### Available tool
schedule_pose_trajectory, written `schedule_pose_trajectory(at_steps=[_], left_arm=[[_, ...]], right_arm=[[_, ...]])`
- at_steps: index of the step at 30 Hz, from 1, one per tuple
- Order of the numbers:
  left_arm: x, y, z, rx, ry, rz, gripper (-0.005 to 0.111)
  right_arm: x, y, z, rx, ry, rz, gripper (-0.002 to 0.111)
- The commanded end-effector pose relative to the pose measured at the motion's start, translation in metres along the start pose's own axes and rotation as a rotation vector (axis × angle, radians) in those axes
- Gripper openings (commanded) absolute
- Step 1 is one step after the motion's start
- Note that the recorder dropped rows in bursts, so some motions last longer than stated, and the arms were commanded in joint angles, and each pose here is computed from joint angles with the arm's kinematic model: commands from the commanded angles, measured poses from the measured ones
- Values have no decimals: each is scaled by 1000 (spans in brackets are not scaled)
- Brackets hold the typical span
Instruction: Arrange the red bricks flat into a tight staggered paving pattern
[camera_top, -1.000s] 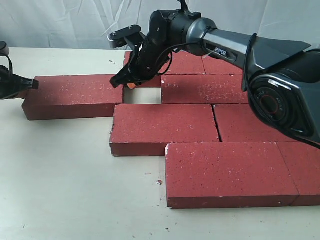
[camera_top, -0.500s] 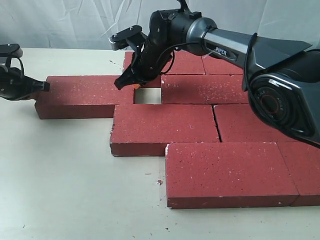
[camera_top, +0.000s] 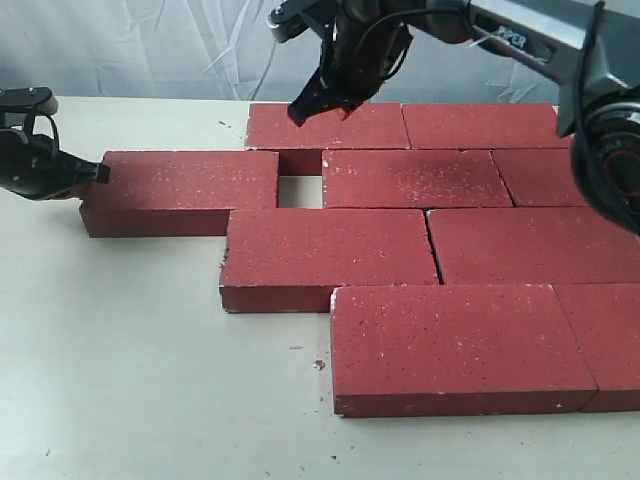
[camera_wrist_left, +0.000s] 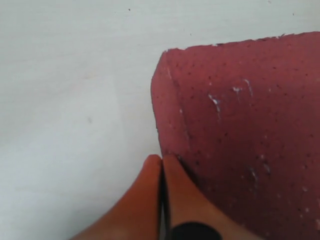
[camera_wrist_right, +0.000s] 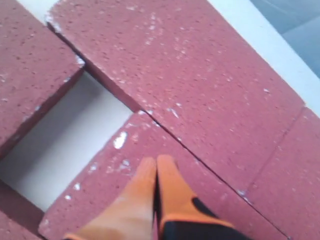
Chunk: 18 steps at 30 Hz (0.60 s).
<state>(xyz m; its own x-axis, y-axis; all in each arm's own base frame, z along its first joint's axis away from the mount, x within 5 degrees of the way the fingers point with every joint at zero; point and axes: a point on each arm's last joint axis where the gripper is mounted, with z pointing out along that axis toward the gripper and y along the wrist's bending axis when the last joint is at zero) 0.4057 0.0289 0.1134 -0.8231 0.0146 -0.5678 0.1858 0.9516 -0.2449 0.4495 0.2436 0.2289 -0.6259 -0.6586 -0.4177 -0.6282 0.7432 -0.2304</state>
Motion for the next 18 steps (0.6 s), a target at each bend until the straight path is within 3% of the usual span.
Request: schedule_pose_trajectory(at_steps=[1,13,18], left_arm=[[-1,-10,4,23,5,16,0],[-3,-30,10,67,10,56,0],[-4,-42,14,79,13,79,0]], right_arm=[[16,-24,-18,40,-8,58,-1],[106,-55,-55,99,-59,152,-1],[135,-60,-65,131,-179,202,-1]])
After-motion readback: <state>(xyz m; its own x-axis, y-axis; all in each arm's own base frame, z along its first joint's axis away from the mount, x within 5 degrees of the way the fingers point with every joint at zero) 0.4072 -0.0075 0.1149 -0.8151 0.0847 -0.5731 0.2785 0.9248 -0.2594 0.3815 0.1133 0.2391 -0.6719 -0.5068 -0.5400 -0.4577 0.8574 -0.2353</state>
